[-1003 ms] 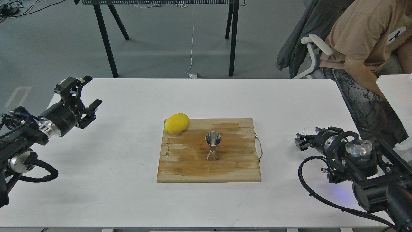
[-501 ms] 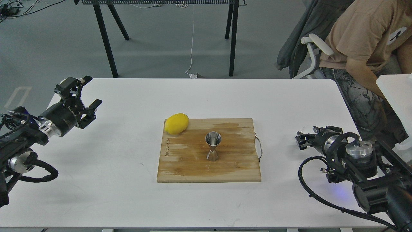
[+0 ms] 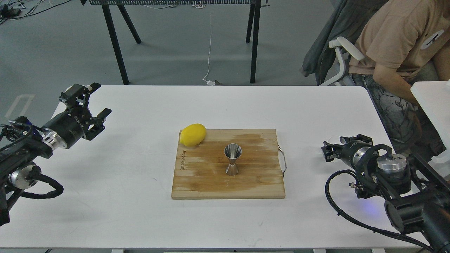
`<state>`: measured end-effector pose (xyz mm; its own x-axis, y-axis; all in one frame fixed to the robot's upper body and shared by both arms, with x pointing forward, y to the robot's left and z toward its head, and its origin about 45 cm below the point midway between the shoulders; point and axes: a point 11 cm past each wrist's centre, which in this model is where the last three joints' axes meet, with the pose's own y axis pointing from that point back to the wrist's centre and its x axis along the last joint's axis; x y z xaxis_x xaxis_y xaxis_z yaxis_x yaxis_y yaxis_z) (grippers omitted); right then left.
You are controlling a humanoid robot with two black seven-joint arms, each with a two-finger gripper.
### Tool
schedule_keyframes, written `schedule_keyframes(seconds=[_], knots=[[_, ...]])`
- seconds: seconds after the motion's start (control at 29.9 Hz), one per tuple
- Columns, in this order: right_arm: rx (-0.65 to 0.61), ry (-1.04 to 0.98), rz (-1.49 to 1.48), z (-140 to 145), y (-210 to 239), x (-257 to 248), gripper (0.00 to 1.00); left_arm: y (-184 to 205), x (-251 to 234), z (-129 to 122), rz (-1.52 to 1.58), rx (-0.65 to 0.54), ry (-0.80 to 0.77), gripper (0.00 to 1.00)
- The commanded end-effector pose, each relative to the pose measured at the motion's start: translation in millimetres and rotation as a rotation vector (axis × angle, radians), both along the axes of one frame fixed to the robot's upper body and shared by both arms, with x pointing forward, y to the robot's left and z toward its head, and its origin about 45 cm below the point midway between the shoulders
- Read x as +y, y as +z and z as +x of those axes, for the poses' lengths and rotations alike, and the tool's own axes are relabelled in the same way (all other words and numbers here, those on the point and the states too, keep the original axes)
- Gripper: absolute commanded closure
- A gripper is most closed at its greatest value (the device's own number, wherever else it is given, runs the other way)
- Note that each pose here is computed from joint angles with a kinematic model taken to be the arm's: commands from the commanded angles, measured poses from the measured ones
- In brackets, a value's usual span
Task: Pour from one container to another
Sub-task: 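Lower the right gripper and grasp the small clear glass cup, then lift the glass cup with the right gripper and move it above the jigger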
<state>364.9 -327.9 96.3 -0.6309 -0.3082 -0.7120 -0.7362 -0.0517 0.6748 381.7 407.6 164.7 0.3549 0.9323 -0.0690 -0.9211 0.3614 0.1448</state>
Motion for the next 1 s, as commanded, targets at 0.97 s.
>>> schedule_keyframes(seconds=[0.97], knots=[[-0.33,0.325,-0.1,12,63,75,0.6,-2,-5,0,-0.009,0.002,-0.005,0.05]])
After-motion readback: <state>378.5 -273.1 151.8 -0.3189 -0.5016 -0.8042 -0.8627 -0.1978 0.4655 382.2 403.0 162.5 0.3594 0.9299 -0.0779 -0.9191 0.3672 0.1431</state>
